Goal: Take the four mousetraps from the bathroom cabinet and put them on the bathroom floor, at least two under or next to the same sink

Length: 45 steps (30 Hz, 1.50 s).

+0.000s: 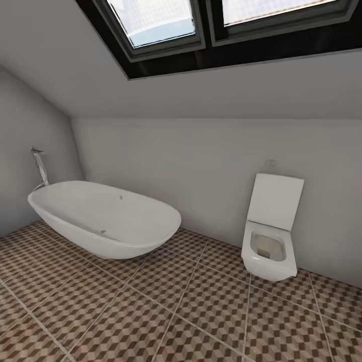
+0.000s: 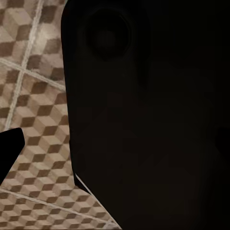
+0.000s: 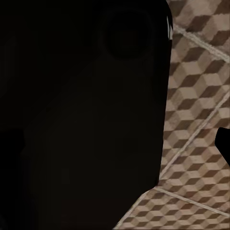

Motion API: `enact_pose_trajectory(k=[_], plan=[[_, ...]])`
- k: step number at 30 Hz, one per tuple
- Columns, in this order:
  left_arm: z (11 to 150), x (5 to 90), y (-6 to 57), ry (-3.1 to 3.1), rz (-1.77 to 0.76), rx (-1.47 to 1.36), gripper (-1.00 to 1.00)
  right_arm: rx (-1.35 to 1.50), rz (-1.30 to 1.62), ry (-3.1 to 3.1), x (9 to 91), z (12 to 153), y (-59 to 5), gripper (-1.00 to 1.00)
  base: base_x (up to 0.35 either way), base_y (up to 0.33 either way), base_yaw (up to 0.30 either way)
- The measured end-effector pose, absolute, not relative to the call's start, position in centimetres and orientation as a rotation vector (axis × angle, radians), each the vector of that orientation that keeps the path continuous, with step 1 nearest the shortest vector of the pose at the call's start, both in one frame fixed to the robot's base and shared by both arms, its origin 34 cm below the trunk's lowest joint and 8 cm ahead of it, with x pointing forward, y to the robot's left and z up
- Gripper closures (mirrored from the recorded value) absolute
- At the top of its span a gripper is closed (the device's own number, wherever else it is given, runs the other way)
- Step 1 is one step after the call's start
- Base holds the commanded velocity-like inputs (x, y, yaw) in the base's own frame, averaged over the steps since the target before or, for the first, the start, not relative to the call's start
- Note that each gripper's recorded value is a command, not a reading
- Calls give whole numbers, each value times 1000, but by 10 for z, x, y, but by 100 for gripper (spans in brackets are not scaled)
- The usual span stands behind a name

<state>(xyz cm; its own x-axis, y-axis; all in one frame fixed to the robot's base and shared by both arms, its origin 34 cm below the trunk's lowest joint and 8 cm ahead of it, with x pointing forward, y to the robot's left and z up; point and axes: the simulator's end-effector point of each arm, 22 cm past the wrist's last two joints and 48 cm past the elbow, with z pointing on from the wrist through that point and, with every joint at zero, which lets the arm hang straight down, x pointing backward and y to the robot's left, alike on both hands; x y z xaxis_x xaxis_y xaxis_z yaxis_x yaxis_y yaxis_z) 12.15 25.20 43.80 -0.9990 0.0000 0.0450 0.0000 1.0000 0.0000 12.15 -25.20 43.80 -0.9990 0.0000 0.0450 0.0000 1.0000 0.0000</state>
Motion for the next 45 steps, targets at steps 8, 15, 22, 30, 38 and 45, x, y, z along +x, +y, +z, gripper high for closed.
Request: enact_pose_trajectory(k=[8,15,22,30,38,45], plan=[[438,134,251,-3125,2,15,-100,14,-4,-3103,124,438,-251,-100,0,0,0],[438,137,251,-3131,2,12,-100,17,-1,-3102,124,438,-251,-100,0,0,0],[438,138,251,-3132,2,12,-100,13,-2,-3103,124,438,-250,-100,0,0,0],[438,138,251,-3133,2,11,-100,-10,0,-3108,125,438,-250,-100,0,0,-107],[438,138,251,-3133,2,10,-100,-19,0,-3115,126,438,-250,-100,0,0,-247],[438,138,251,-3133,2,10,-100,-23,-1,-3115,126,438,-250,-100,0,0,-286]])
